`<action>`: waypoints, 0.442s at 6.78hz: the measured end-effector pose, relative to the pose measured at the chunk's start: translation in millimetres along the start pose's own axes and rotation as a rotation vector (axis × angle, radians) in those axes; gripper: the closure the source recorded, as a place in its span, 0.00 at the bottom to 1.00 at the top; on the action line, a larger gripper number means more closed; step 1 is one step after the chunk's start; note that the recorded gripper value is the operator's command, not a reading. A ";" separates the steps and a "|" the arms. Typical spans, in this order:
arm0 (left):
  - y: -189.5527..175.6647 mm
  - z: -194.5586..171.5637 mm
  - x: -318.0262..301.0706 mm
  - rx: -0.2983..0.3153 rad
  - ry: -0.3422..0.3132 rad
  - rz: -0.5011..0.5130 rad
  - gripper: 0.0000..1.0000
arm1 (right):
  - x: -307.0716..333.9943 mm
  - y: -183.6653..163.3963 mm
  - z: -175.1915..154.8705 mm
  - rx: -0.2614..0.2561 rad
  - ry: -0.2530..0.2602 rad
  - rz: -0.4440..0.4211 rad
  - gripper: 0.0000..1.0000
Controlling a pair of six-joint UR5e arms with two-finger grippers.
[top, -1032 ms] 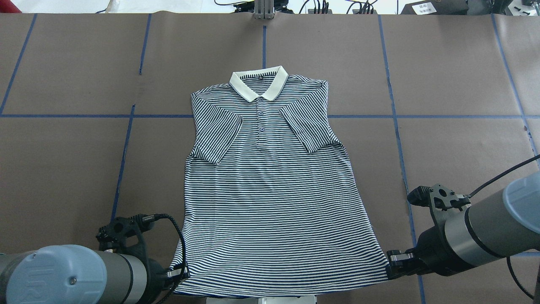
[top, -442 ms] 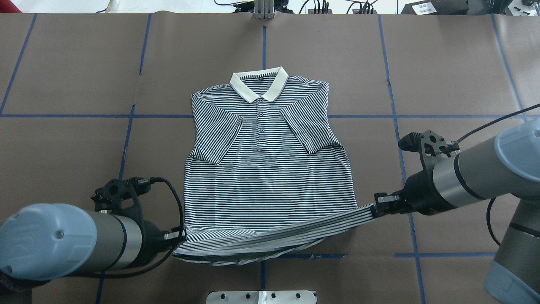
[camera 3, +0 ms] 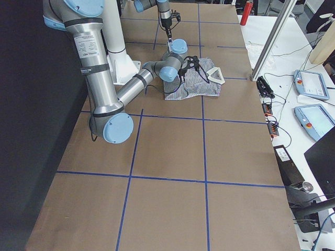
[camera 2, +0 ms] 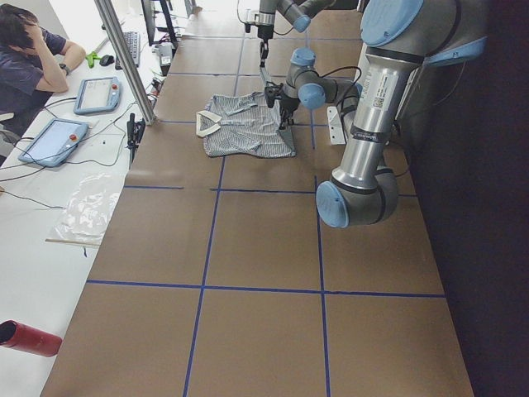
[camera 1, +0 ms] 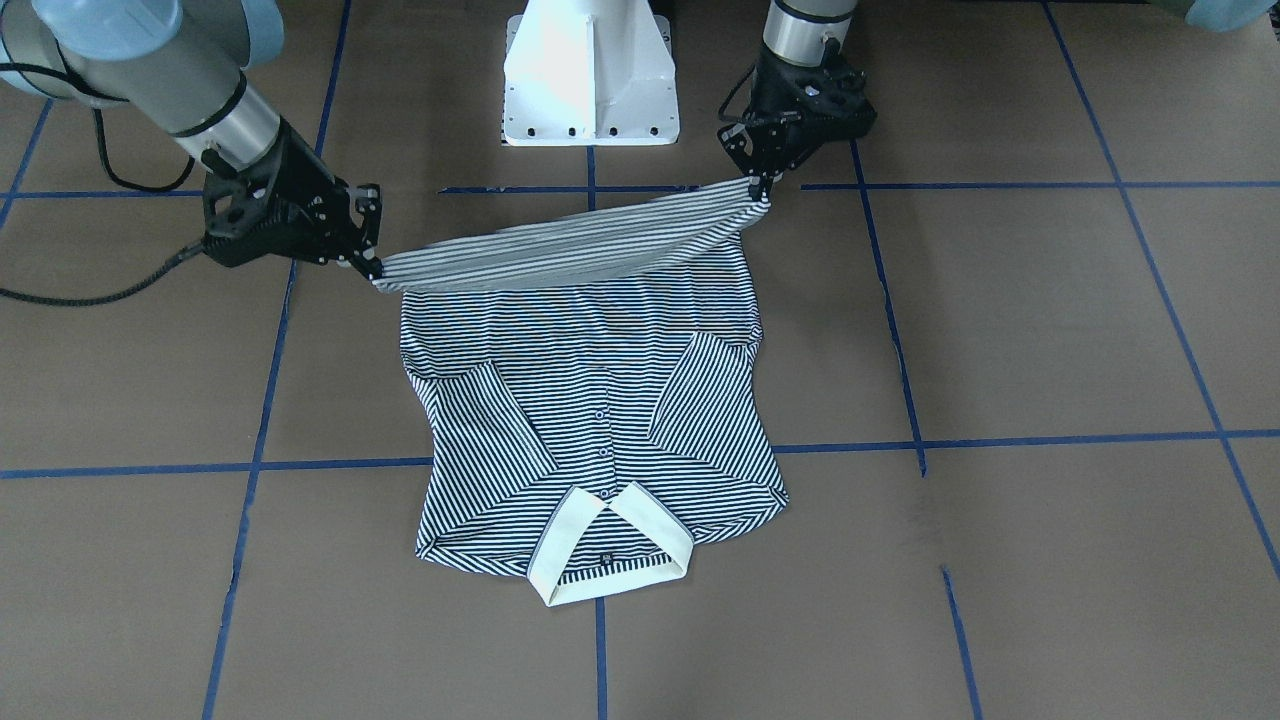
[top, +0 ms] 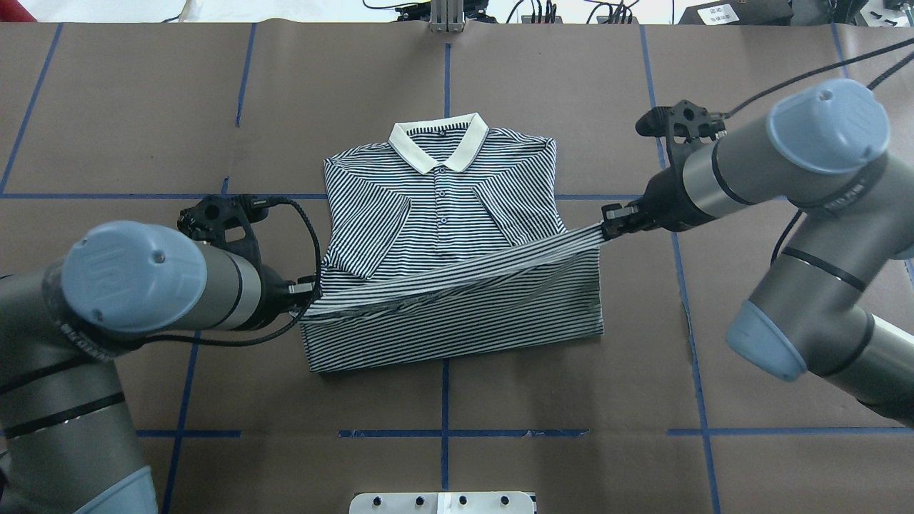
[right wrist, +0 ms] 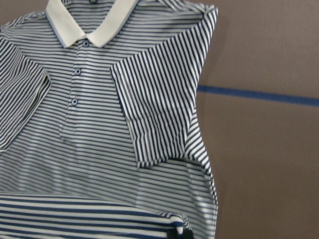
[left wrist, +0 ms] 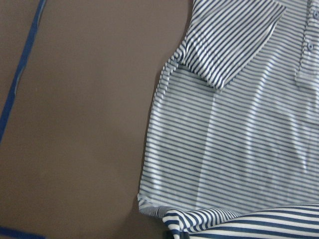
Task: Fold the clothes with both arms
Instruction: 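Lift the hem with both grippers and fold it toward the collar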
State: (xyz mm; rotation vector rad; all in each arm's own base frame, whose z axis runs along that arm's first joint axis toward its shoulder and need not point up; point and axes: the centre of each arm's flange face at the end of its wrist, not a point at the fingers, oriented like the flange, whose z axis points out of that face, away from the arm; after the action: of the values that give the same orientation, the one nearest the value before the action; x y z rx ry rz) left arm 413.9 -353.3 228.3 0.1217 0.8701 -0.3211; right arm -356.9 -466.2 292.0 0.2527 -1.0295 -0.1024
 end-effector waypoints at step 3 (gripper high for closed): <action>-106.3 65.2 12.3 0.128 0.063 -0.051 1.00 | -0.7 -104.8 56.3 0.060 0.121 0.016 1.00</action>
State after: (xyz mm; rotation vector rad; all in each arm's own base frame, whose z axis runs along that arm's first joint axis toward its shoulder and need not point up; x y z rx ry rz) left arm 434.4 -471.9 263.3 0.2297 0.9159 -0.4222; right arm -402.0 -576.2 292.1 0.3021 -0.9153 -0.0410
